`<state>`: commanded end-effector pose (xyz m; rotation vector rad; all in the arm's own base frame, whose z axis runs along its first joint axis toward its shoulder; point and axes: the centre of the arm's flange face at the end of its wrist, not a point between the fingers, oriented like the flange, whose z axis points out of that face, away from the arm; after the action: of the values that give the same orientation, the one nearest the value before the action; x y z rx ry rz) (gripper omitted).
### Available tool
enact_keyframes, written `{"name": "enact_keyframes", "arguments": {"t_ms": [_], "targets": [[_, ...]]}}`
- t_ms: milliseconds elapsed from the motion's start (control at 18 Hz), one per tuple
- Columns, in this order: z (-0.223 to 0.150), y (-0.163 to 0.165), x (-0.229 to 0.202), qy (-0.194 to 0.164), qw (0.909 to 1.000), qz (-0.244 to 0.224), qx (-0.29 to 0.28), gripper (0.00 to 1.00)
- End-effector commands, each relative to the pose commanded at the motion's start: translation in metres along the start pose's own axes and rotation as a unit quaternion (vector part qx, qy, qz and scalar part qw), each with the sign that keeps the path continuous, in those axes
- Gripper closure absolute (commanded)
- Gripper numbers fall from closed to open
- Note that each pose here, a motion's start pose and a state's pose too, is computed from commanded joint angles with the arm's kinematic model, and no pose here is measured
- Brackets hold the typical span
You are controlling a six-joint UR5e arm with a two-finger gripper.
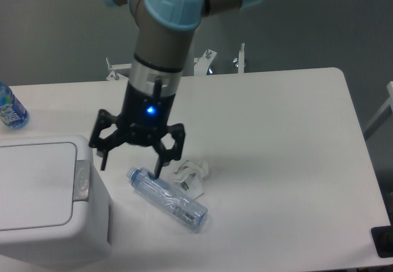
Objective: Open the trash can
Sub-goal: 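Lower the gripper fingers onto the lid's hinged edge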
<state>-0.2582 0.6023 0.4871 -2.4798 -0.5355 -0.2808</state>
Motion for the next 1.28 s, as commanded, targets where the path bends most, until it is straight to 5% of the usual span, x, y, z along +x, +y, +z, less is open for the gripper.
{"name": "enact_keyframes", "arguments": {"t_ms": [1278], "targets": [[0.024,0.005,0.009,0.006,0.9998,0.006,-0.018,0.0]]}}
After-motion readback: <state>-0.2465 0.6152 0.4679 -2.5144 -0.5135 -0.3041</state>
